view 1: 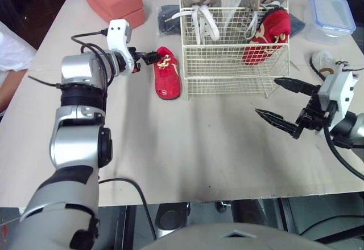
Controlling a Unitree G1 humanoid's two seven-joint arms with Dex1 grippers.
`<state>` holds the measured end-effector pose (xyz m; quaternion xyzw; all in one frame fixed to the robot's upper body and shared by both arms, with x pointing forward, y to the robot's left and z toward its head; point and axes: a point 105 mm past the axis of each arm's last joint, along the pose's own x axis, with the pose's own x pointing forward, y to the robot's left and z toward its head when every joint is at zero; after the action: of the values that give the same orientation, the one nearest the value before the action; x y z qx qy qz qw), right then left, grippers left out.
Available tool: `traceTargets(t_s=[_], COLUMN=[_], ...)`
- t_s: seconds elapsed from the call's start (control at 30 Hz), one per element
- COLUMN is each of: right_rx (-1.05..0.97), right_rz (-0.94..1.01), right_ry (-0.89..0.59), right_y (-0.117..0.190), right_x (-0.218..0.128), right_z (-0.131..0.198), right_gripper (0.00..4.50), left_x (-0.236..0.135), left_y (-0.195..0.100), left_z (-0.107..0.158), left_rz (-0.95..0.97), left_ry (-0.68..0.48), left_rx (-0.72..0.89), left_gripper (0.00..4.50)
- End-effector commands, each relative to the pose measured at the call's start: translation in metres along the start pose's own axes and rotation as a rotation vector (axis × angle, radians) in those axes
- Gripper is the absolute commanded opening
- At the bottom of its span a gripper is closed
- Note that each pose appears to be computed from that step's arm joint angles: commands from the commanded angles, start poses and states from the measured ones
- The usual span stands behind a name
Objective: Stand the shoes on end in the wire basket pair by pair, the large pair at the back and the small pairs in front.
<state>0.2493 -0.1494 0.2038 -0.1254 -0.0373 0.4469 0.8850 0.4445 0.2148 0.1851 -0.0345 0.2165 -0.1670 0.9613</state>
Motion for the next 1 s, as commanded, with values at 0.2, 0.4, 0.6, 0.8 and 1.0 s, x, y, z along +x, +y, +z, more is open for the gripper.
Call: traceTargets(t_s=[0.2, 0.4, 0.6, 0.8, 1.0], right_rx=[-0.099, -0.114, -0.112, -0.095, -0.082], right_rz=[0.006, 0.013, 0.043, 0.058, 0.049], right_ry=[-0.1, -0.166, -0.183, -0.211, -0.25], right_y=[0.011, 0.012, 0.015, 0.011, 0.002], right_x=[0.0, 0.001, 0.003, 0.005, 0.007], right_z=[0.017, 0.025, 0.026, 0.031, 0.037], right_gripper=[4.45, 4.5, 4.5, 4.5, 4.5], left_x=[0.01, 0.013, 0.009, -0.013, -0.062], left_y=[-0.003, -0.001, 0.007, 0.015, 0.004], left_z=[-0.013, -0.026, -0.021, 0.017, 0.069], left_rz=[-0.038, -0.028, -0.007, 0.008, 0.055], left_ry=[0.098, 0.143, 0.102, -0.081, -0.419], left_rx=[-0.024, -0.032, -0.063, -0.073, -0.017], left_gripper=[4.5, 2.83, 0.22, 0.13, 0.13])
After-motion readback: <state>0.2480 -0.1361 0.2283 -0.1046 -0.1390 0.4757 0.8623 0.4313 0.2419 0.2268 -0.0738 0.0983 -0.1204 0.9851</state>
